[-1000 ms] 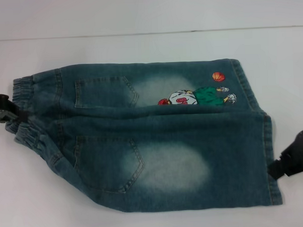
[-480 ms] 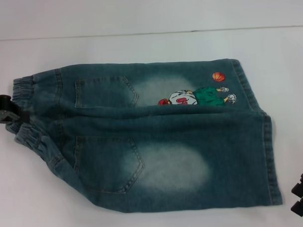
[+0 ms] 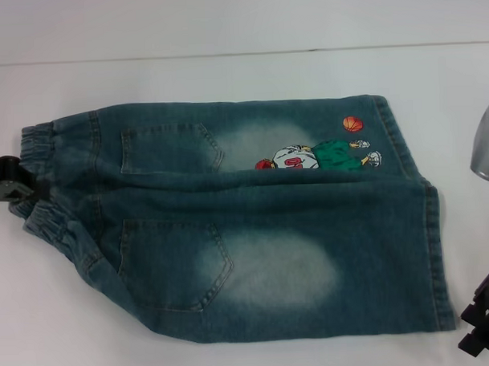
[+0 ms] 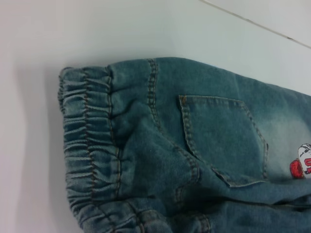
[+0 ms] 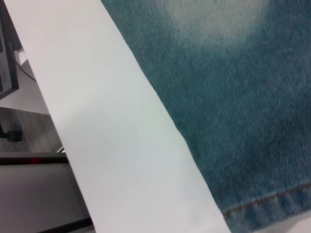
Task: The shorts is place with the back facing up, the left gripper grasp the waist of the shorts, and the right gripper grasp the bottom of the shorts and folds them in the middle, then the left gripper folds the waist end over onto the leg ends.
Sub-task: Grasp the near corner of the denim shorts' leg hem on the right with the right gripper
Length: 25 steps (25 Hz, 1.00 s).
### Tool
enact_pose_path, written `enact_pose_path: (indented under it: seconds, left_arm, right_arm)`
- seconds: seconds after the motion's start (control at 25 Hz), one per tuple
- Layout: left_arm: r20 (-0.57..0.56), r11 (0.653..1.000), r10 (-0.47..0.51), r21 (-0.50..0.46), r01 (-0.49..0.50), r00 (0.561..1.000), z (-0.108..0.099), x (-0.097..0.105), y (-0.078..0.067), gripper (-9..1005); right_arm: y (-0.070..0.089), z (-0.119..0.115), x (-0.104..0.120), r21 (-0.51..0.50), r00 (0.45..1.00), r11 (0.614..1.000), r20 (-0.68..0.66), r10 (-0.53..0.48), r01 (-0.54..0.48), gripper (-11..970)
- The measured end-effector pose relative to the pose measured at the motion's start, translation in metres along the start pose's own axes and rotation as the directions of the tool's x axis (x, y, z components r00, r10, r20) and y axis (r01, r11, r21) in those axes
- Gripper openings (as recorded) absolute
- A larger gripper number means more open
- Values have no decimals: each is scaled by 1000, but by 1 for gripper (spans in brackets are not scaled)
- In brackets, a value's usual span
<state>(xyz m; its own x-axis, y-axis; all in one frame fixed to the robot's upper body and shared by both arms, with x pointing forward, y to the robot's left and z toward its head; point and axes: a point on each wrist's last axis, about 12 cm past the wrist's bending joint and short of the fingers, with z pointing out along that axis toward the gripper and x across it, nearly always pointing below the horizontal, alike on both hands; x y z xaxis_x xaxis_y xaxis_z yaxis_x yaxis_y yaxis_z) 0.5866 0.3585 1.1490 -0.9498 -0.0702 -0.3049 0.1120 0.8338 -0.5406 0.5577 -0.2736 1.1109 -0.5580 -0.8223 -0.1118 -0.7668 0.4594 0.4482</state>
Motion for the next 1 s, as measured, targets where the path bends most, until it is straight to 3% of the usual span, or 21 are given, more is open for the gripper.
enact_pose_path:
  seconds: [1.0]
  left_arm:
    - [-2, 1000, 4, -4, -4, 1000, 4, 1, 0, 39]
  right_arm:
    - [2, 7, -25, 22, 998, 999, 33, -50, 49, 594]
